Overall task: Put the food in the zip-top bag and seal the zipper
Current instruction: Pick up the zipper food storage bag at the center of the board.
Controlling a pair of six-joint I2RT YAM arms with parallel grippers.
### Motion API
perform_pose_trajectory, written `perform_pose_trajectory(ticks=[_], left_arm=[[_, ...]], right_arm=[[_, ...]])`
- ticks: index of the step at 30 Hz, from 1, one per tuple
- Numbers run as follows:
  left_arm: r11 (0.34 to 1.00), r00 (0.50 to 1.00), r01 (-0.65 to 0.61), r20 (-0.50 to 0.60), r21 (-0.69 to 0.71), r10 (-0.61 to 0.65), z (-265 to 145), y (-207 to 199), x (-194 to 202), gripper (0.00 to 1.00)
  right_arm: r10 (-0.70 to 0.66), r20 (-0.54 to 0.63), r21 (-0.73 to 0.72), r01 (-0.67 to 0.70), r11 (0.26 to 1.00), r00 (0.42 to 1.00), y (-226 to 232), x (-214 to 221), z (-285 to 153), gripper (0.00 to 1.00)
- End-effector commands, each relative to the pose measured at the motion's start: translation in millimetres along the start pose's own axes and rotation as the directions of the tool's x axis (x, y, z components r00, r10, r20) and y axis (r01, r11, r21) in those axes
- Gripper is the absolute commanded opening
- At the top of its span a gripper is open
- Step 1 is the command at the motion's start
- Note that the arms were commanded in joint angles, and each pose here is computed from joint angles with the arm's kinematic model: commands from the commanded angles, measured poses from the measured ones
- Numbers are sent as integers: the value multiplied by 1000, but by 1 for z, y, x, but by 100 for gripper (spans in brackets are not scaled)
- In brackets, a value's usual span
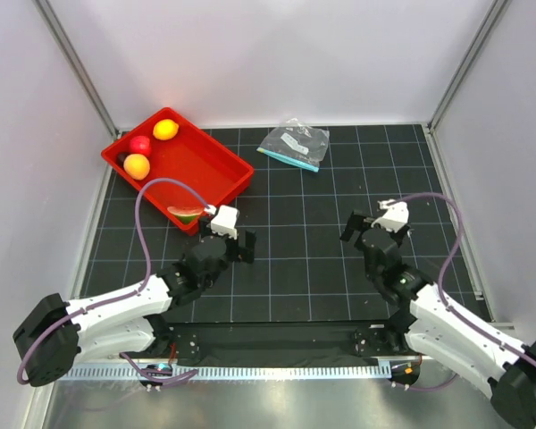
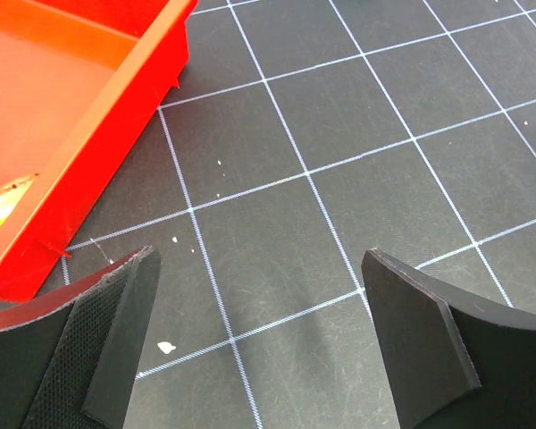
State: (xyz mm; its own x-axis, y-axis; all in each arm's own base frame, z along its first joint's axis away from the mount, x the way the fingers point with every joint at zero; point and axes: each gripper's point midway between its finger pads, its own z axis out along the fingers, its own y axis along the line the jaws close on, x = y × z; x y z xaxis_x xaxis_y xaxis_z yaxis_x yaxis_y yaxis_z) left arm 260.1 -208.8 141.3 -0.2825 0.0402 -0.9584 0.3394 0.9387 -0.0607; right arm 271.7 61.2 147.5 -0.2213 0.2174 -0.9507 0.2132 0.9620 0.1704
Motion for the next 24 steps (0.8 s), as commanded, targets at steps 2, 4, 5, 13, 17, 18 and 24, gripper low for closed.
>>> perform_pose_trajectory(ticks=[2, 4, 5, 13, 17, 18, 24], left_arm=[[999, 997, 39, 72, 32, -41, -1, -9, -29, 100], [999, 997, 38, 69, 29, -40, 1, -9, -28, 100], [999, 997, 38, 68, 31, -40, 1, -9, -29, 100], [998, 996, 50, 66, 44, -53, -1, -11, -29, 100], [996, 995, 66, 70, 53, -69, -4, -12, -31, 100], [996, 995, 67, 70, 54, -71, -4, -12, -32, 100], [994, 993, 90, 69, 69, -94, -7, -14, -32, 100]], right_arm=[[-29, 21, -140, 32, 990, 999, 49, -34, 10, 100], [-97, -8, -143, 95, 985, 995, 69, -42, 23, 99], [-98, 10, -150, 99, 984, 995, 84, -65, 28, 99], [-457, -12, -260, 438, 860, 889, 158, -69, 93, 85], [-566, 18, -297, 545, 784, 824, 187, -65, 126, 76], [-585, 23, -295, 565, 771, 810, 192, -65, 133, 74], [-734, 0, -359, 685, 634, 679, 217, -28, 178, 68]])
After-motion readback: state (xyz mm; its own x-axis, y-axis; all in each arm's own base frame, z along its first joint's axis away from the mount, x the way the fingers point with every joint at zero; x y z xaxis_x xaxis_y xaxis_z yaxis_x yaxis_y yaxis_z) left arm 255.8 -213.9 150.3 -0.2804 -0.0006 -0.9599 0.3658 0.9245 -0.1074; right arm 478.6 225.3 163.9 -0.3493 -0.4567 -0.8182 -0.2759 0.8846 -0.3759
